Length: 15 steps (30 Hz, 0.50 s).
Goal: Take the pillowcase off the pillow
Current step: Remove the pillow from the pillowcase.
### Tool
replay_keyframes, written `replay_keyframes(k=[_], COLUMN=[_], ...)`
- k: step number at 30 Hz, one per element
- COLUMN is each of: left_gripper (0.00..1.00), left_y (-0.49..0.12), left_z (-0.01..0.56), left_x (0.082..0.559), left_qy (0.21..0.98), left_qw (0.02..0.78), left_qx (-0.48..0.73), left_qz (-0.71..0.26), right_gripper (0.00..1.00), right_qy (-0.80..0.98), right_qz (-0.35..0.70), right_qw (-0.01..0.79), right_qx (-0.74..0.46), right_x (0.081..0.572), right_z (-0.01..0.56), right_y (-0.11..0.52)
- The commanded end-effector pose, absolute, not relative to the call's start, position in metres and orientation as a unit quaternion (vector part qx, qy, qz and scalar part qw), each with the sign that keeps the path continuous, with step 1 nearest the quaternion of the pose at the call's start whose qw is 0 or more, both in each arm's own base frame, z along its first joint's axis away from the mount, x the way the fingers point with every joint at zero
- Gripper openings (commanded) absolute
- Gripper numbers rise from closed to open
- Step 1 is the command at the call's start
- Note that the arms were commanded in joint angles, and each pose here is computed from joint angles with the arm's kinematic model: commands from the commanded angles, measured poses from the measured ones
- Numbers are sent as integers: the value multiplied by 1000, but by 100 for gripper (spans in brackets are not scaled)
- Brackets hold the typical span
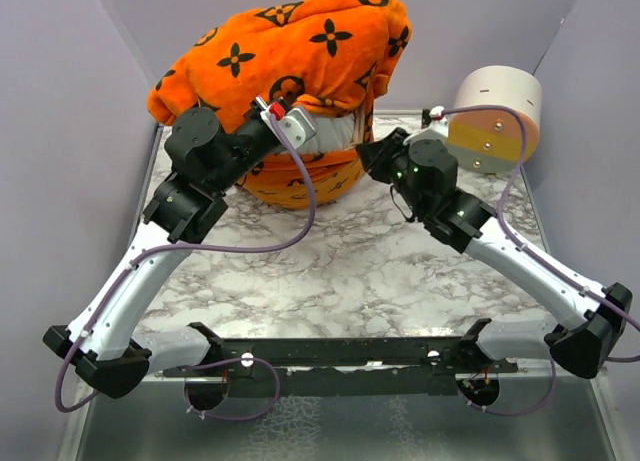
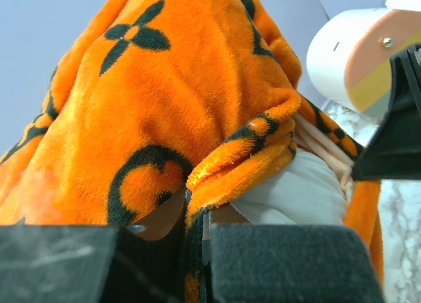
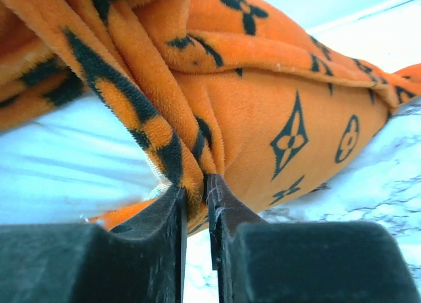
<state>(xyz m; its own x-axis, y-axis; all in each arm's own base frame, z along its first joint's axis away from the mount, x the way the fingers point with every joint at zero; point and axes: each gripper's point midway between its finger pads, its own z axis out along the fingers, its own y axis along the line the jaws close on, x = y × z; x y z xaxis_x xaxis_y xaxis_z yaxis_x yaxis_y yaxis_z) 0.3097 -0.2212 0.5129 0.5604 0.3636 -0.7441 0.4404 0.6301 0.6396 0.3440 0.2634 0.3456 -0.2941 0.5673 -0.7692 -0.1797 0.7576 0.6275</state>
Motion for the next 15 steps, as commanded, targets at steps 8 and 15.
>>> replay_keyframes(k=[8, 15], left_gripper=[0, 0], left_y=[-221, -230], left_z=[556, 548], left_x=[282, 287], left_qy=[464, 477], left_qw=[784, 771], left_qx=[398, 406], left_qz=[-107, -116], right_gripper=[68, 80], right_qy=[672, 608], right_qz=[328, 405], right_qw=[659, 681], right_qx=[81, -43], right_x=[307, 268], right_z=[438, 494], right_y=[213, 277])
